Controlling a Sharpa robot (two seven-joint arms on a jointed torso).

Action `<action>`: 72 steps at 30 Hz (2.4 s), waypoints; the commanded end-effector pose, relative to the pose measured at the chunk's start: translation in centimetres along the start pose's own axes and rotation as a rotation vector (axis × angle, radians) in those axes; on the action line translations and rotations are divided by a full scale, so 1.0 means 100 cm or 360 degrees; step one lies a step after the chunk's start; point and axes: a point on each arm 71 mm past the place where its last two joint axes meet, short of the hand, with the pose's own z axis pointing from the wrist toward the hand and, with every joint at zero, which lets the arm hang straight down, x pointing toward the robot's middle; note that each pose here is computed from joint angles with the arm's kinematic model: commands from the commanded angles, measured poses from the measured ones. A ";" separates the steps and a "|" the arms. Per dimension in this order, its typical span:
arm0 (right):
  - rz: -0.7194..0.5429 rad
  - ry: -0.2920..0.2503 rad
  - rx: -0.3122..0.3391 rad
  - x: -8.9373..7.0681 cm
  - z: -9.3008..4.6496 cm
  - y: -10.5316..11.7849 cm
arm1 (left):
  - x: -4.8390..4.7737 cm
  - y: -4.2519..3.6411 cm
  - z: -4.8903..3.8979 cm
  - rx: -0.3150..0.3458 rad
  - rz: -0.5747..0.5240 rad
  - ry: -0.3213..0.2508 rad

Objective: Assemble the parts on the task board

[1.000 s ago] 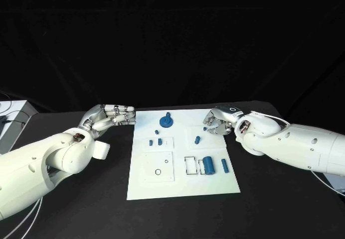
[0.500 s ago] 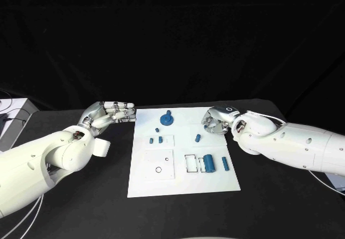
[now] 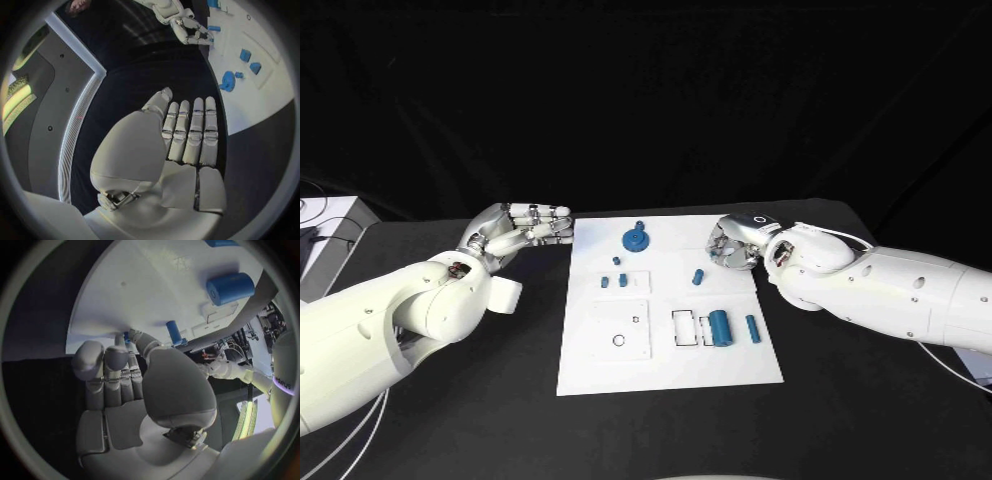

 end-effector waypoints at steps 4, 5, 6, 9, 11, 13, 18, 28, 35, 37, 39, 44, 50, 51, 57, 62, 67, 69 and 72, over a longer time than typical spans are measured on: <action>-0.0046 0.0059 -0.0005 0.006 0.000 0.004 | -0.0002 0.0004 -0.0001 0.0001 -0.0011 -0.0006; -0.0053 0.0058 -0.0004 0.006 0.000 0.004 | -0.0003 0.0004 -0.0001 0.0000 -0.0010 -0.0006; -0.0060 0.0055 -0.0002 0.005 0.000 0.004 | -0.0004 0.0005 -0.0001 -0.0001 -0.0010 -0.0007; -0.0073 0.0027 -0.0001 0.004 0.000 0.006 | -0.0006 0.0007 -0.0002 -0.0002 -0.0011 -0.0007; -0.0073 0.0003 -0.0004 0.003 0.000 0.006 | -0.0007 0.0008 -0.0002 -0.0003 -0.0010 -0.0008; -0.0067 -0.0051 -0.0011 0.000 -0.001 0.007 | -0.0010 0.0010 -0.0003 -0.0004 -0.0010 -0.0010; -0.0012 -0.0185 -0.0033 -0.008 -0.006 0.009 | -0.0022 0.0021 -0.0005 -0.0009 -0.0009 -0.0014; 0.0181 -0.0317 -0.0056 -0.040 -0.017 0.016 | -0.0050 0.0038 -0.0008 -0.0016 -0.0006 -0.0025; 0.0301 -0.0328 -0.0122 -0.052 -0.026 0.030 | -0.0034 0.0041 -0.0006 -0.0017 -0.0010 -0.0022; 0.0337 -0.0294 -0.0160 -0.050 -0.027 0.040 | -0.0024 0.0041 -0.0006 -0.0016 -0.0013 -0.0021; 0.0358 -0.0253 -0.0202 -0.046 -0.028 0.051 | -0.0016 0.0039 -0.0007 -0.0015 -0.0014 -0.0022; 0.0367 -0.0162 -0.0340 -0.034 -0.029 0.086 | 0.0019 0.0033 -0.0006 -0.0010 -0.0020 -0.0018; 0.0335 -0.0097 -0.0457 -0.016 -0.031 0.116 | 0.0076 0.0019 0.0001 0.0007 -0.0007 0.0003; 0.0326 -0.0090 -0.0467 -0.014 -0.031 0.119 | 0.0082 0.0017 0.0001 0.0009 -0.0004 0.0004; 0.0264 -0.0044 -0.0509 0.004 -0.030 0.135 | 0.0118 0.0008 0.0008 0.0018 0.0001 0.0011; 0.0246 -0.0009 -0.0536 0.018 -0.029 0.147 | 0.0132 0.0006 0.0005 0.0014 0.0008 0.0023; 0.0231 0.0025 -0.0549 0.032 -0.027 0.155 | 0.0139 0.0002 0.0006 0.0019 0.0015 0.0023; 0.0225 0.0035 -0.0548 0.036 -0.026 0.156 | 0.0141 0.0001 0.0007 0.0021 0.0016 0.0022; 0.0220 0.0057 -0.0553 0.042 -0.026 0.159 | 0.0142 0.0000 0.0005 0.0022 0.0016 0.0023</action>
